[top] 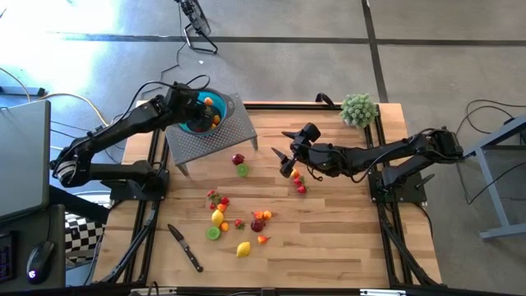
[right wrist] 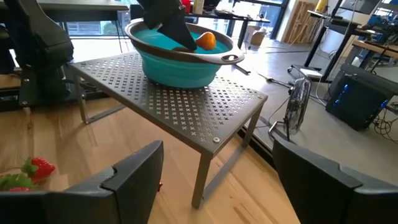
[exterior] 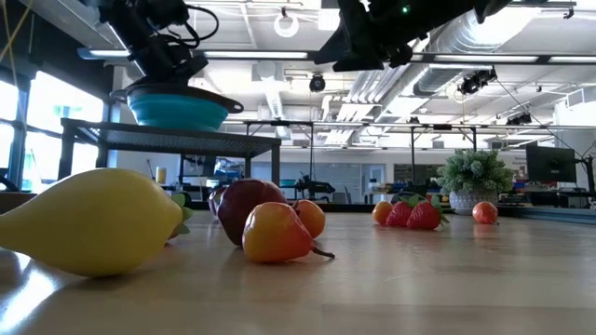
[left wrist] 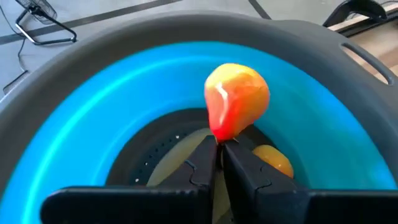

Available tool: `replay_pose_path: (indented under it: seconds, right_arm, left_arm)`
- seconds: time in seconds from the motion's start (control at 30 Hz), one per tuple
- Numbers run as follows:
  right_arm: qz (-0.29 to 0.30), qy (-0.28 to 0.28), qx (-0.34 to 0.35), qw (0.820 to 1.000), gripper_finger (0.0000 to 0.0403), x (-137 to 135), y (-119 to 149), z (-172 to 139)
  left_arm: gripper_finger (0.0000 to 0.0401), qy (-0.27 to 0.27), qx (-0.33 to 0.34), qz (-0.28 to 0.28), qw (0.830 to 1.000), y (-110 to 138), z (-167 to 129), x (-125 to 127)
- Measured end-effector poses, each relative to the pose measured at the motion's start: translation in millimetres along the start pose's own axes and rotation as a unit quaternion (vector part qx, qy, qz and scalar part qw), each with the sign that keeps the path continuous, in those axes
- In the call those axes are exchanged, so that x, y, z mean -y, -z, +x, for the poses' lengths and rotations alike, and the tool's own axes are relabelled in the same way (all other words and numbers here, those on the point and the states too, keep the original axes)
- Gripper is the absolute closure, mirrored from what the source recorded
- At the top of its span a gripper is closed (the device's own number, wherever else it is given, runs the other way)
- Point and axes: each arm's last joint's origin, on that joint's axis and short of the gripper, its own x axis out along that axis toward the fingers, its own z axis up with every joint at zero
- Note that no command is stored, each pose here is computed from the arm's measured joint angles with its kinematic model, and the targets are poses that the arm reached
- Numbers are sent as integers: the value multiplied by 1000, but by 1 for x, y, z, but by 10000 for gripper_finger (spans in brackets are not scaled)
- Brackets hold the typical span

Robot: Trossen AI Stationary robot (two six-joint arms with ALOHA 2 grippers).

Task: Pick & Place Fruit
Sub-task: Put the orange pear into the blue strainer bowl on the shelf

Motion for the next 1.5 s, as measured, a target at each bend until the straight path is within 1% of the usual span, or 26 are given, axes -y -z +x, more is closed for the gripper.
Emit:
replay_pose_path:
  seconds: [0.27,0.4,0.47,0.53,0.7,0.73,0.93,1.1,1.23,1.33,1.4,1.5]
  right_arm:
    - [-1,0,0,1000,109,0,0,0]
    - [-2,0,-1,1000,109,0,0,0]
    - [-3,0,-4,1000,109,0,1,0]
    - [-5,0,-6,1000,109,0,1,0]
    - [-6,0,-7,1000,109,0,2,0]
    - [-6,-1,-7,1000,109,0,2,0]
    - [-7,-1,-7,1000,109,0,2,0]
    - [-7,-1,-7,1000,109,0,2,0]
    - [-7,-1,-7,1000,109,0,2,0]
    - [-8,-1,-8,1000,109,0,2,0]
    - [-10,-1,-11,1000,109,0,2,0]
    - [-14,-1,-17,1000,109,0,4,0]
  left_arm:
    - [328,7,14,-3,1000,-4,-1,1]
    - [323,36,29,3,999,-16,-12,4]
    - [326,58,35,14,998,-20,-20,5]
    - [338,86,41,20,995,-22,-27,6]
    - [390,128,38,24,991,-21,-35,6]
    - [396,136,36,24,990,-21,-35,6]
    - [389,160,41,26,986,-22,-37,9]
    - [389,161,46,24,986,-23,-37,9]
    - [389,159,48,66,984,-22,-37,9]
    - [389,175,47,79,980,-19,-40,16]
    - [389,185,54,91,977,-16,-46,22]
    - [389,202,77,115,970,-3,-59,28]
